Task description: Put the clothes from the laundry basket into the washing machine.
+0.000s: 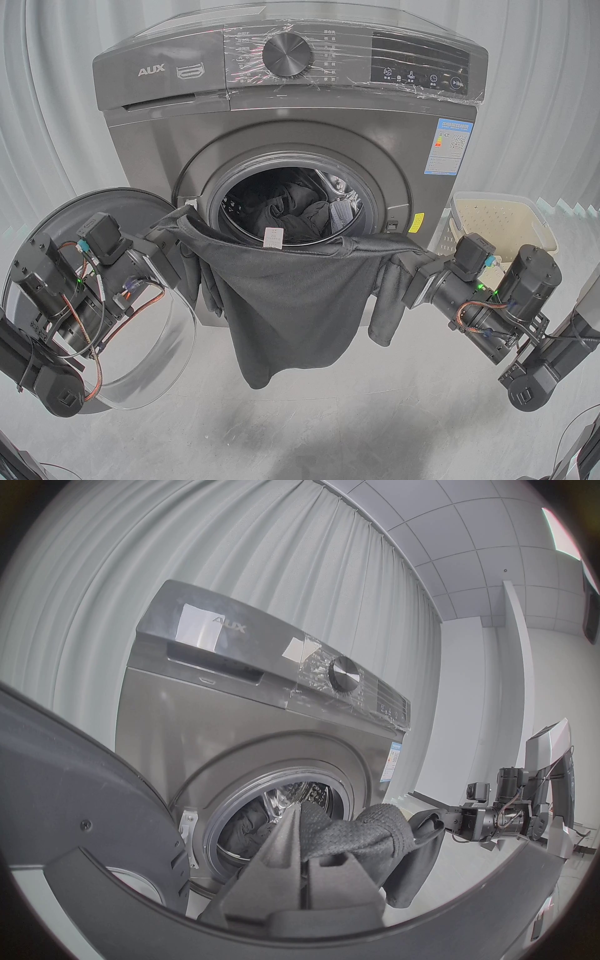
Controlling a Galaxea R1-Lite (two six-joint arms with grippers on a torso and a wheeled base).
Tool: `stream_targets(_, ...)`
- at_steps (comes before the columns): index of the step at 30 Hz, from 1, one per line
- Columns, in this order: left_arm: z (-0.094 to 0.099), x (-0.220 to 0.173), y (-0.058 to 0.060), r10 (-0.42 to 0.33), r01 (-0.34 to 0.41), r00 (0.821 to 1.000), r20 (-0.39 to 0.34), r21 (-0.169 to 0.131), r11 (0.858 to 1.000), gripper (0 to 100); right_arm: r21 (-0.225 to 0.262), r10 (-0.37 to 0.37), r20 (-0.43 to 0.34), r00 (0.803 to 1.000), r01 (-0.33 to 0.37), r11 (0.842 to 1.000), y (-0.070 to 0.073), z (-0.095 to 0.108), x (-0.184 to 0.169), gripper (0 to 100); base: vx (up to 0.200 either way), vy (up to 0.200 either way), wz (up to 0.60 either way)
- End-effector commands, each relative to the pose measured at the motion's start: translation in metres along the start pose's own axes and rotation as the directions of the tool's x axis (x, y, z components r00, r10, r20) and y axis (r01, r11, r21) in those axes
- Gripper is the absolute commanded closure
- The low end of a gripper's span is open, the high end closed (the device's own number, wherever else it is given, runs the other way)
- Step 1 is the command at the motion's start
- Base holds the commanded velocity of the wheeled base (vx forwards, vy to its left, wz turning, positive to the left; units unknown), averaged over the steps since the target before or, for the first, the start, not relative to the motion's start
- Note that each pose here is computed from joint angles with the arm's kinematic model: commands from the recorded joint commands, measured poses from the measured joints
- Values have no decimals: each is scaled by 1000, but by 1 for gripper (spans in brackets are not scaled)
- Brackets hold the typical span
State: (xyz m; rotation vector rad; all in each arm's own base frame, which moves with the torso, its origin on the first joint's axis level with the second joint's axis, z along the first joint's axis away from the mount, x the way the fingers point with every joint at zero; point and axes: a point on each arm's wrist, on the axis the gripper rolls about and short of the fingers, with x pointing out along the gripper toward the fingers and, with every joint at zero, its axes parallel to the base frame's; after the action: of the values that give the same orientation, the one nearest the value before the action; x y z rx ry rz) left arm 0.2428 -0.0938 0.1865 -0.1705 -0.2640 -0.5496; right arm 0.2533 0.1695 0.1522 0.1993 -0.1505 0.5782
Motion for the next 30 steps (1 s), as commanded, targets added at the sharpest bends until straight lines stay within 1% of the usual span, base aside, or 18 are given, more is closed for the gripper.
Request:
stream_targets(1, 6, 0, 0, -1, 1, 1000, 24, 3, 1000, 100, -1, 1, 43, 999, -1, 1000, 1, 12, 0, 100, 0, 0, 0)
stream_targets(5, 9, 2, 0, 3, -3, 999, 38, 4, 1000, 100, -3, 2, 66, 998, -2, 1000, 2, 19, -2, 100, 0, 0, 0)
stream_targets(8, 13, 5, 1, 24, -25, 998, 61, 6, 1000, 100, -6, 8, 104, 995, -7, 1000, 4, 30, -3, 100, 0, 0, 0)
stream_targets(11, 16, 6, 0, 25, -26, 997, 75, 6, 1000, 100, -6, 10, 131, 991, -9, 1000, 5, 39, -6, 100, 0, 0, 0)
stream_targets(13, 19, 7, 0, 24, -24, 996, 90, 1, 1000, 100, -6, 9, 150, 989, -9, 1000, 6, 43, -5, 100, 0, 0, 0)
stream_targets(14, 21, 7, 0, 23, -23, 995, 95, -7, 1000, 100, -6, 9, 159, 987, -8, 1000, 5, 45, -4, 100, 0, 0, 0)
stream_targets(17, 22, 8, 0, 33, -32, 994, 101, -16, 999, 100, -5, 5, 170, 985, -4, 1000, 4, 48, -2, 100, 0, 0, 0)
stream_targets(19, 22, 8, 0, 43, -42, 994, 104, -17, 999, 100, -5, 3, 169, 986, -3, 1000, 4, 47, -2, 100, 0, 0, 0)
stream_targets(30, 22, 7, 2, 49, -48, 993, 105, -15, 999, 100, -5, 4, 171, 985, -3, 1000, 4, 48, -2, 100, 0, 0, 0)
